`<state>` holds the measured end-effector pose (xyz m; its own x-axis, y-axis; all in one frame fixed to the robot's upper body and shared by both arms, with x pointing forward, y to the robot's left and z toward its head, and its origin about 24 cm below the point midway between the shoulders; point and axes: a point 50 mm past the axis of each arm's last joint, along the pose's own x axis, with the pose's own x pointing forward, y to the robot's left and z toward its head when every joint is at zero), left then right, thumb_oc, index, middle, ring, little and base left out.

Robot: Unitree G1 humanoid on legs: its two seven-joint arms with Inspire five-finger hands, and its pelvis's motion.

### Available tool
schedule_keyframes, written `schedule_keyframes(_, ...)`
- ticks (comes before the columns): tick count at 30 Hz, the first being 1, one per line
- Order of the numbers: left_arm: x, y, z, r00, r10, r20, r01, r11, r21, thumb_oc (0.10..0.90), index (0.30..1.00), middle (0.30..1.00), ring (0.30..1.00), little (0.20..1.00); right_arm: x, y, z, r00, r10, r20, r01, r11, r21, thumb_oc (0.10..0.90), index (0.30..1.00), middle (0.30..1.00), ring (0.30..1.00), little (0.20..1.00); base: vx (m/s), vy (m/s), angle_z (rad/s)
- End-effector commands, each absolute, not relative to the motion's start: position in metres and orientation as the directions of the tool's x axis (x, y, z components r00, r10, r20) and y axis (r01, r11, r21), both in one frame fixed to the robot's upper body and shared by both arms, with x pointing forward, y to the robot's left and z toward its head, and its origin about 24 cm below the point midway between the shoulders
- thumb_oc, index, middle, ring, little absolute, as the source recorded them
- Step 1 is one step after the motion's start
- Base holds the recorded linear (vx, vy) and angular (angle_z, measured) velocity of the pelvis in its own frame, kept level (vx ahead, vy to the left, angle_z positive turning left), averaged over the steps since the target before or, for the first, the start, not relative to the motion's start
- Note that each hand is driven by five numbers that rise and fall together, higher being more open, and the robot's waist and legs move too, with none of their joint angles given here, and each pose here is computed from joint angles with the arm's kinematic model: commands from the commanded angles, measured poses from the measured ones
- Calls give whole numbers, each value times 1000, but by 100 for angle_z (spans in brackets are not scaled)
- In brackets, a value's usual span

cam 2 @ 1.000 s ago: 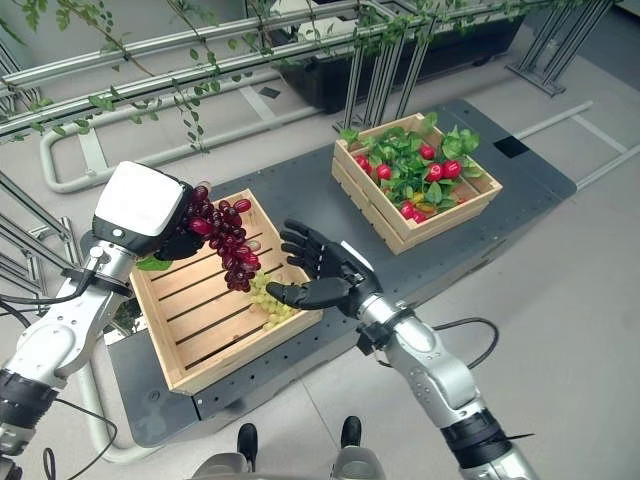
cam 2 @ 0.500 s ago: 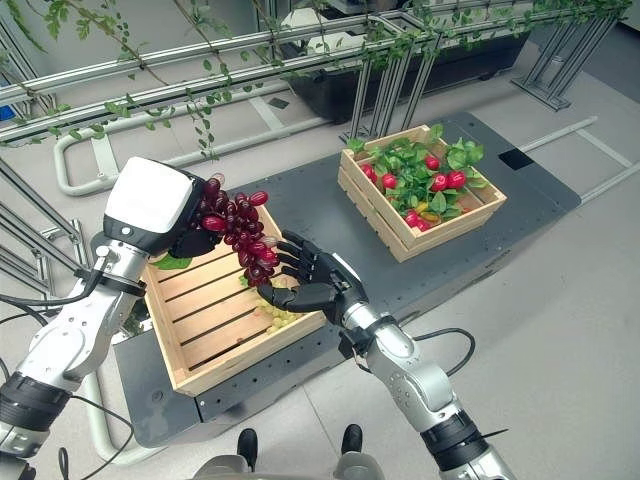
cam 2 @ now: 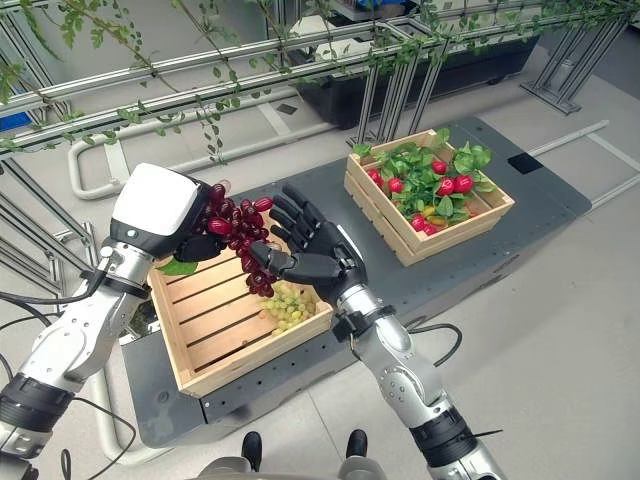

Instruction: Pick up the fruits from the basket on one side to the basket on the other side

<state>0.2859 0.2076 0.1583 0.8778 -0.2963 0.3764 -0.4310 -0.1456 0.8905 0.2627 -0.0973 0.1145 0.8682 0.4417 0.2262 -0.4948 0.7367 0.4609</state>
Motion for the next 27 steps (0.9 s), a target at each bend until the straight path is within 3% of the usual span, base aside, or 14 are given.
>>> schedule_keyframes(1, 290, 195, 192, 781, -322, 535, -579, -52, 814, 400, 300, 300, 300, 300, 259, -97, 166, 805, 347, 481, -569, 680, 463, 800, 900, 900, 900, 900, 0, 0, 0)
schedule_keyframes(16, 284, 181, 201, 720, -363, 591, -619, 48, 784, 400, 300, 300, 300, 300, 267, -94, 137, 844, 467, 263, -508, 853, 117, 800, 900, 900, 900, 900, 0, 0, 0)
schedule_keyframes(27, 278, 163, 203, 681, -434, 590, -578, 176, 797, 400, 300, 300, 300, 300, 273, -97, 120, 894, 409, 181, -437, 885, 162, 800, 900, 900, 900, 900, 0, 0, 0)
